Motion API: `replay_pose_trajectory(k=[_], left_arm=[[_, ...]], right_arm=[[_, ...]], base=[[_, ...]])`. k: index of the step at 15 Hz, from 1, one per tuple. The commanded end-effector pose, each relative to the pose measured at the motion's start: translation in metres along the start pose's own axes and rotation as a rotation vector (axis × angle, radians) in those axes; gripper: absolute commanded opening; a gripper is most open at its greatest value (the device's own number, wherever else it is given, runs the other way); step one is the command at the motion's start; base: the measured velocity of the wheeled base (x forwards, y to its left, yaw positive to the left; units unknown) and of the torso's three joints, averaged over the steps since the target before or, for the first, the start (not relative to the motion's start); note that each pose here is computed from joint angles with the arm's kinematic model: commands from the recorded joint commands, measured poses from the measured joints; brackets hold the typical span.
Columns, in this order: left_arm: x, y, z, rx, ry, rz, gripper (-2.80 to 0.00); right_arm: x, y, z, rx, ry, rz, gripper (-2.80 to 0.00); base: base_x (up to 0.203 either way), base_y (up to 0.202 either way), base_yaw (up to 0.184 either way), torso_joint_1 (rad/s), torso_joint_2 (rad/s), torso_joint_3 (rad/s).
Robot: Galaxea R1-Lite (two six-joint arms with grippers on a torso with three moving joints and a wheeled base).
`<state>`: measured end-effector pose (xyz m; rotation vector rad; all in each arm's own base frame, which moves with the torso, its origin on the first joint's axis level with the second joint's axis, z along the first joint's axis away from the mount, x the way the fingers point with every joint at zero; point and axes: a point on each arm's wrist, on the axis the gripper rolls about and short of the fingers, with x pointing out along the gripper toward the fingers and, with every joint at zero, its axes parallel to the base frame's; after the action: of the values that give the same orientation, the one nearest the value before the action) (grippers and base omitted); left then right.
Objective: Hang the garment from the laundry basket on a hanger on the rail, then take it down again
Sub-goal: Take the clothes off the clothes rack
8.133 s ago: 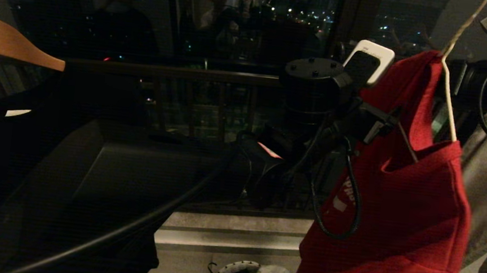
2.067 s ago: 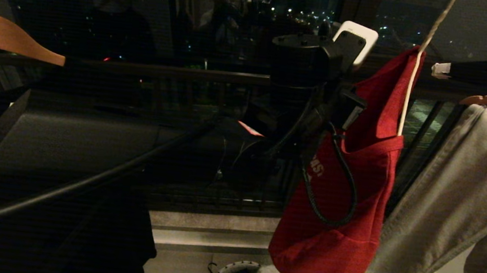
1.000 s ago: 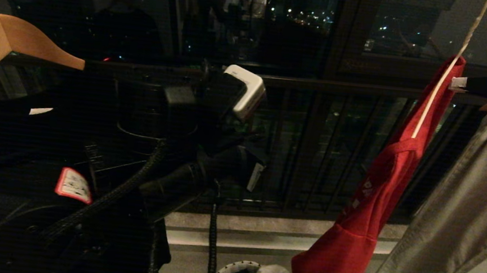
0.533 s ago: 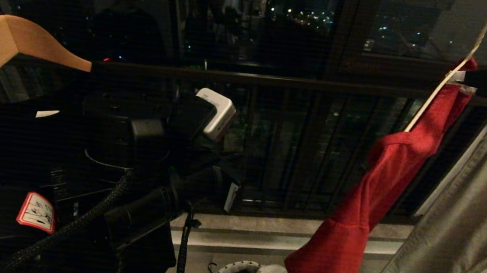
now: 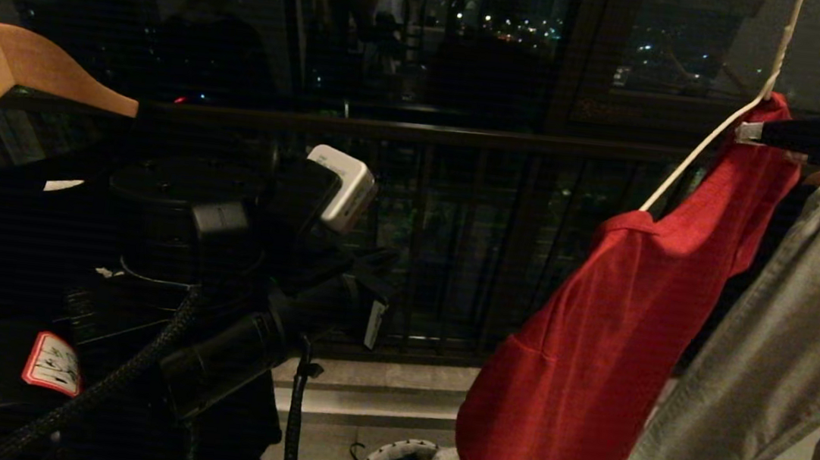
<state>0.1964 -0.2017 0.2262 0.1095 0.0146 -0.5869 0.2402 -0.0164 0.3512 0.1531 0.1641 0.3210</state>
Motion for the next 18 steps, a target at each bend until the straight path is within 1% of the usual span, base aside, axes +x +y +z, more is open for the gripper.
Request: replay_pose_trajectory(k=[1, 7, 14, 15, 18], left_arm=[[-0.001, 0.001, 0.002, -0.003, -0.010, 0.004, -2.80], [-0.002, 0.001, 0.003, -0.003, -0.015, 0.002, -2.80], [0.000, 0.000, 0.001, 0.002, -0.007, 0.000, -2.80], [-0.001, 0.000, 0.001, 0.002, -0.008, 0.000, -2.80], [-0.002, 0.000, 0.002, 0.003, -0.009, -0.001, -2.80]], right_arm=[[0.003, -0.001, -0.001, -0.005, 0.006, -0.001, -2.80], [0.013, -0.005, 0.000, -0.004, 0.013, -0.002, -2.80], [0.007, -0.003, 0.011, -0.019, -0.033, -0.038, -2.80], [0.008, -0.003, 0.016, -0.023, -0.049, -0.050, -2.80], [0.017, -0.007, 0.019, -0.016, -0.052, -0.060, -2.80]], base=[[0.000, 0.000, 0.000, 0.000, 0.00, 0.000], [0.000, 0.000, 0.000, 0.000, 0.00, 0.000], [0.000, 0.000, 0.000, 0.000, 0.00, 0.000], [0.000, 0.000, 0.000, 0.000, 0.00, 0.000], [0.000, 0.000, 0.000, 0.000, 0.00, 0.000]])
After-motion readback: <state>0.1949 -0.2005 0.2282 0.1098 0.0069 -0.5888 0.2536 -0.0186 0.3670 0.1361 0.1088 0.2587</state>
